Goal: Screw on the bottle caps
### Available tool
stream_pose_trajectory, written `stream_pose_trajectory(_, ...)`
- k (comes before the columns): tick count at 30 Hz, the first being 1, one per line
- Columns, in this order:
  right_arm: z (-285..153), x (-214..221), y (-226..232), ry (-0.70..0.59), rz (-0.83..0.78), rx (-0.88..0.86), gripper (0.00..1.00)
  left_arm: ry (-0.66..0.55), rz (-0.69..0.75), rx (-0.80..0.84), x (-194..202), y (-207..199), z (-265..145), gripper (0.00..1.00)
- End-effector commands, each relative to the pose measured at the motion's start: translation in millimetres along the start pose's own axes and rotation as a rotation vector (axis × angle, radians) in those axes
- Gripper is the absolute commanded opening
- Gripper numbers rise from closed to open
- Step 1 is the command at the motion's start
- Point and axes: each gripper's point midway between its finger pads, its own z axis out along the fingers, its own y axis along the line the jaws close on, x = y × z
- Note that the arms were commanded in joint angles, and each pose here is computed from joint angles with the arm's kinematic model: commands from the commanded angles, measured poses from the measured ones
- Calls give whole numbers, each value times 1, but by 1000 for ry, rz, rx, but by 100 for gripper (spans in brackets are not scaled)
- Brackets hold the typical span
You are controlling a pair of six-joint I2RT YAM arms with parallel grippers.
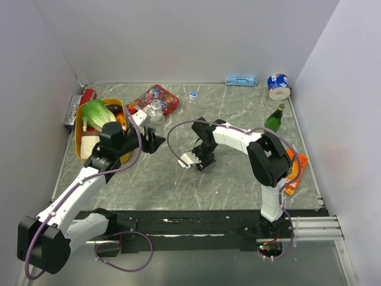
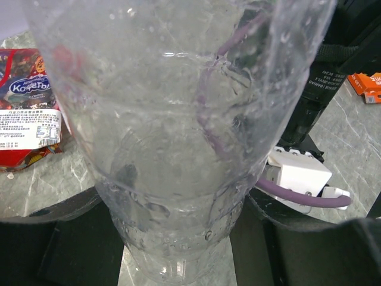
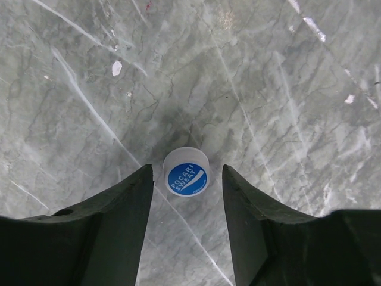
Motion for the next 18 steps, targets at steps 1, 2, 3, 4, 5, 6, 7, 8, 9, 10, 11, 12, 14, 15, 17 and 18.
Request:
stream_pose_trajectory(1,2,2,-2,13,10,2,55,-25,5,-7,-4,3,2,1)
stream_pose_trajectory(2,3,2,0,16,9,-2,55,-26,1,-9,-4,3,2,1)
stream_pose_trajectory(3,3,3,0,18,9,0,54,-26,-1,-7,-3,3,2,1)
stream_pose_trajectory(4,3,3,1,18,14,1,54,-28,-2,-8,-3,4,2,1)
stream_pose_trajectory(5,4,3,1,19,14,1,53,-28,-4,-7,-3,3,3,1)
stream_pose_trajectory(6,4,3,1,19,20,3,52,-29,-5,-4,-3,3,3,1)
stream_pose_trajectory(7,4,4,1,18,25,5,50,-28,-4,-4,-3,3,3,1)
stream_pose_trajectory(8,3,3,-2,17,26,13,49,-29,-5,-4,-3,3,3,1)
stream_pose_trajectory(9,2,2,-3,17,29,20,48,-28,-5,-2,-2,3,3,1)
stream_pose_trajectory(10,2,2,-4,16,33,25,47,-29,-6,-2,-3,3,3,1)
stream_pose_trajectory(11,-1,2,-5,15,36,32,45,-28,-5,-1,-2,3,4,1)
stream_pose_trajectory(12,-3,2,-6,13,47,44,42,-29,-6,-2,-2,3,4,1)
stream_pose_trajectory(14,-13,-1,-7,10,53,66,40,-33,-4,3,0,4,5,1)
stream_pose_trajectory(15,-18,-3,-5,9,71,75,36,-29,-5,5,4,3,6,1)
stream_pose_trajectory(17,-41,-11,-4,-11,86,119,34,-28,22,25,8,2,8,1)
stream_pose_trajectory(18,-50,-14,-2,-24,115,133,32,-13,32,43,18,0,8,1)
